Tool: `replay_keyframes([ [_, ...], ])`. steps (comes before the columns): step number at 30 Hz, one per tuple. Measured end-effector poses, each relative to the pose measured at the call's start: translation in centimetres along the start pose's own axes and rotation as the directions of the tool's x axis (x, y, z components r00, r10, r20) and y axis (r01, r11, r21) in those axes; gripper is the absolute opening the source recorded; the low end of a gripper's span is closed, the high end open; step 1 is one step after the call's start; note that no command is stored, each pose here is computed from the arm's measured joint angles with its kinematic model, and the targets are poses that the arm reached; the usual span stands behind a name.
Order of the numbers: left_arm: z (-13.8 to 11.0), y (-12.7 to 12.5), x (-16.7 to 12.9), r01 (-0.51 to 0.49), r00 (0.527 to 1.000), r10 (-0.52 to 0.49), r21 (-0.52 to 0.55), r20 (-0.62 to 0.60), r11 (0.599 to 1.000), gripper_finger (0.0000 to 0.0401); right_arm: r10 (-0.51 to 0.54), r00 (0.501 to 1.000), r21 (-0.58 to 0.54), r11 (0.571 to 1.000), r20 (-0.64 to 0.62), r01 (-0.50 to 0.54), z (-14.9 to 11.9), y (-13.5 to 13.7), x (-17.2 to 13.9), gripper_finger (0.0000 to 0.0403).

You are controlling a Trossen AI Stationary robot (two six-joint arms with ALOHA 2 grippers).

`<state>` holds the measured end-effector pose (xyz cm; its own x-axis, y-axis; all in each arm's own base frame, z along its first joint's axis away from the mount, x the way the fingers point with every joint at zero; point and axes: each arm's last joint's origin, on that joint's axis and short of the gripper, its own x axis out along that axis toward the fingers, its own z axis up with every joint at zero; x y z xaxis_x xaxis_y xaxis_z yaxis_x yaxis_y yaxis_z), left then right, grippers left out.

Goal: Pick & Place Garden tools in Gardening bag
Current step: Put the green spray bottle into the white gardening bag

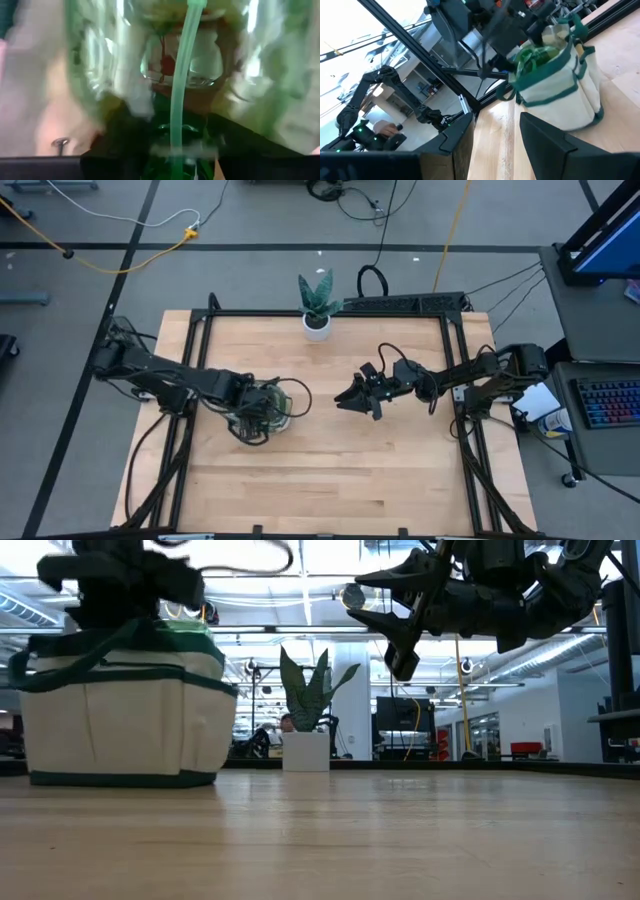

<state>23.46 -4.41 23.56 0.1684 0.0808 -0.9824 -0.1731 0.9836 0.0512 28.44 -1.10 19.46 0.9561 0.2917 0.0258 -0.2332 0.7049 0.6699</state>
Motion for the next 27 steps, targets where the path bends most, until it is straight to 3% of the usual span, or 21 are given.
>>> replay_keyframes([
  [7,1.2,-0.2,0.6,0.027,0.998,-0.029,0.029,0.056,0.999,0.0225,0.011,1.0,-0.008,1.0,0.012,-0.011,0.1,0.1,0.0,0.0155],
  [13,1.5,0.0,1.1,0.031,0.999,-0.032,0.036,0.03,0.999,0.0225,0.01,1.0,-0.007,1.0,0.012,-0.01,0.1,0.1,0.0,0.0155],
  [27,1.0,0.3,-0.7,0.029,0.999,-0.031,0.074,0.021,0.997,0.0225,0.01,1.0,-0.008,1.0,0.013,-0.01,0.1,0.1,0.0,0.0155],
])
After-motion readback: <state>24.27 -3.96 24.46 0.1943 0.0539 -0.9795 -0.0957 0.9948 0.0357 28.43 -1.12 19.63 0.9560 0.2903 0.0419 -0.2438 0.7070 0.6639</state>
